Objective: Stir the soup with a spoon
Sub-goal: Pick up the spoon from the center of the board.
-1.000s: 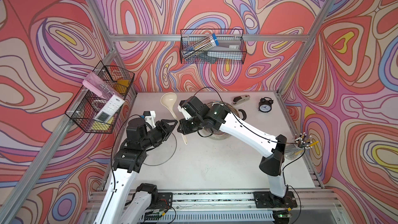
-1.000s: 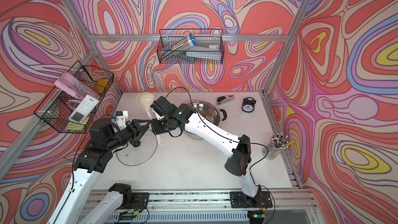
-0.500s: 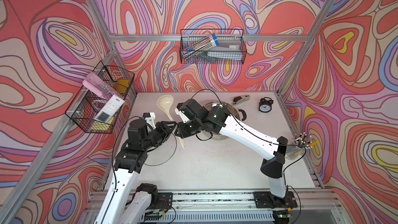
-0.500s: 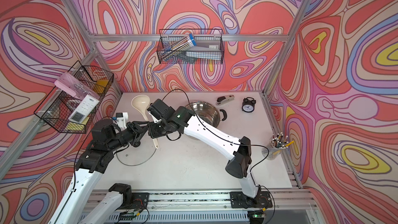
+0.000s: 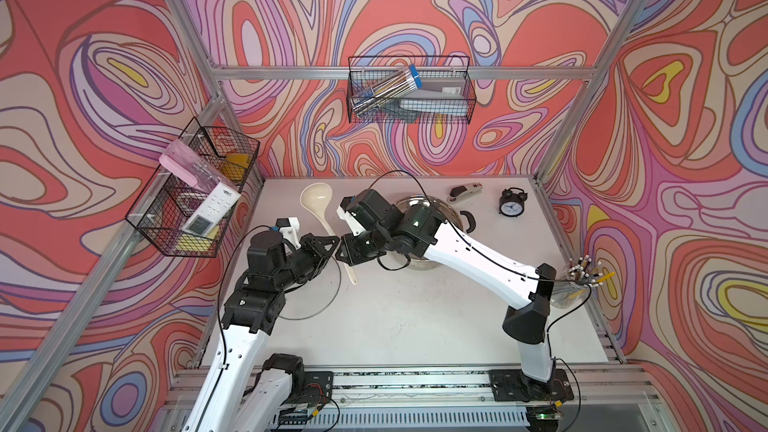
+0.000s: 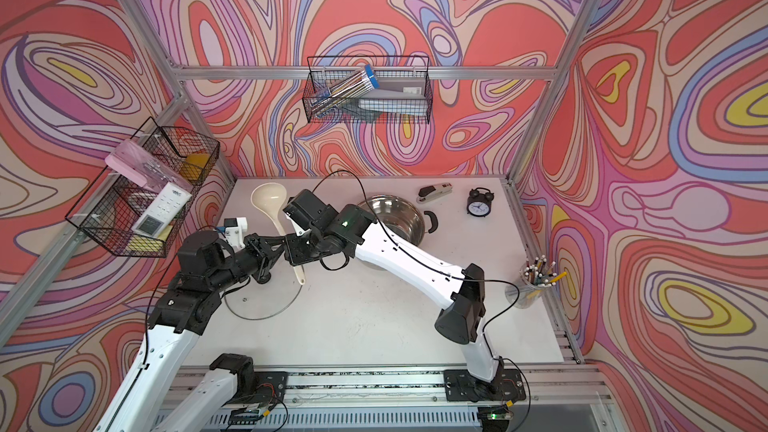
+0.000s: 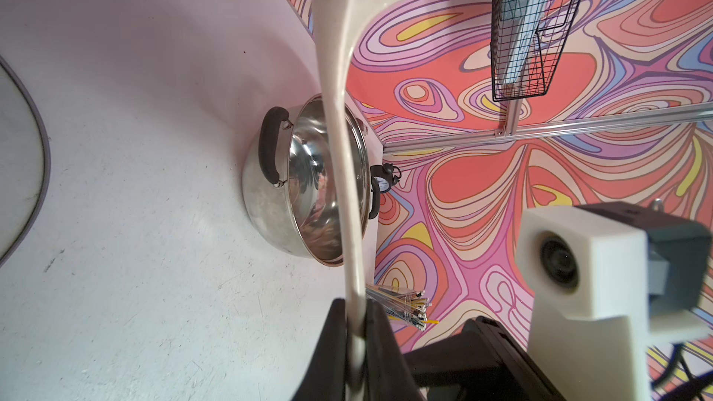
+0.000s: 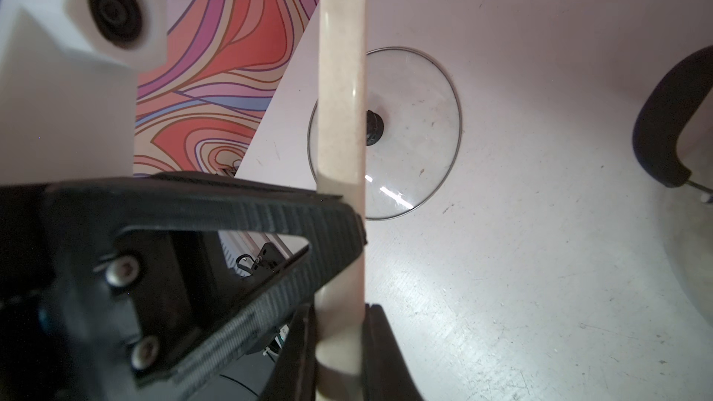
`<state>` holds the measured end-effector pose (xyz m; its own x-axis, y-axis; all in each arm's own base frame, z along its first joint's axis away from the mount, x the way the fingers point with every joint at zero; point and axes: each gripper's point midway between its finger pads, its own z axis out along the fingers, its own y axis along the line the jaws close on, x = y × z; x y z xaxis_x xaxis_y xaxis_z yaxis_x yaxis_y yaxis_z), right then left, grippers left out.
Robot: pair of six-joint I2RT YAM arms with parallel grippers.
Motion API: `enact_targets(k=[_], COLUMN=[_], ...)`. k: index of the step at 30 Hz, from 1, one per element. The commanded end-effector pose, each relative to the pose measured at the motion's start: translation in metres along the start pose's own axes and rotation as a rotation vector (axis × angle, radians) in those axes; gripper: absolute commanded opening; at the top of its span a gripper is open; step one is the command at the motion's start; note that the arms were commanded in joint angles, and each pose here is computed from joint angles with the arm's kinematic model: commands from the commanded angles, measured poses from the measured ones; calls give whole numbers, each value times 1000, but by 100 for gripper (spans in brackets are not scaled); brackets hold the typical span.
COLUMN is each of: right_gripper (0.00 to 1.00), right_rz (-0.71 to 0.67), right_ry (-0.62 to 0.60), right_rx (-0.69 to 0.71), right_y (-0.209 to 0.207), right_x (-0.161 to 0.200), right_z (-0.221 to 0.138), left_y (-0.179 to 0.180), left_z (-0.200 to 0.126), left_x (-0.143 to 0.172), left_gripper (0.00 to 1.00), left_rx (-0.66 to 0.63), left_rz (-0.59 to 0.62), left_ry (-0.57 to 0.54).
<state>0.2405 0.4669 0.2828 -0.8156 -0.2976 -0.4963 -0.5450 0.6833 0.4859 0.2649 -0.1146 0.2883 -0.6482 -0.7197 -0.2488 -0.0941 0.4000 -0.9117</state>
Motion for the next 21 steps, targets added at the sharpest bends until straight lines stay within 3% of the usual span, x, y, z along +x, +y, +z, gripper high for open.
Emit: enact_targets(k=[1, 3, 4, 12, 15, 21], right_gripper=[0, 1, 7, 67, 71, 63], right_rz=[-25, -25, -28, 25, 124, 363], right_ry=[-79, -91, -107, -316, -415, -525], right_rx=[-46, -41, -39, -68, -161, -394], right_y=[18, 17, 17, 10, -1, -34], right_x=[-14, -15, -17, -42, -52, -60], right_z=[-27, -30, -35, -98, -129, -161], left_y=[-16, -18, -18, -65, -85, -132], left_z=[-1, 1, 1, 18, 31, 45], left_x=[-2, -4, -5, -24, -30, -40], left_gripper=[2, 0, 0, 0, 0, 0], left_rx=[69, 76, 74, 204, 277, 484], left_rz=[-5, -29, -44, -51, -51, -73], left_ry=[-9, -13, -15, -28, -27, -36])
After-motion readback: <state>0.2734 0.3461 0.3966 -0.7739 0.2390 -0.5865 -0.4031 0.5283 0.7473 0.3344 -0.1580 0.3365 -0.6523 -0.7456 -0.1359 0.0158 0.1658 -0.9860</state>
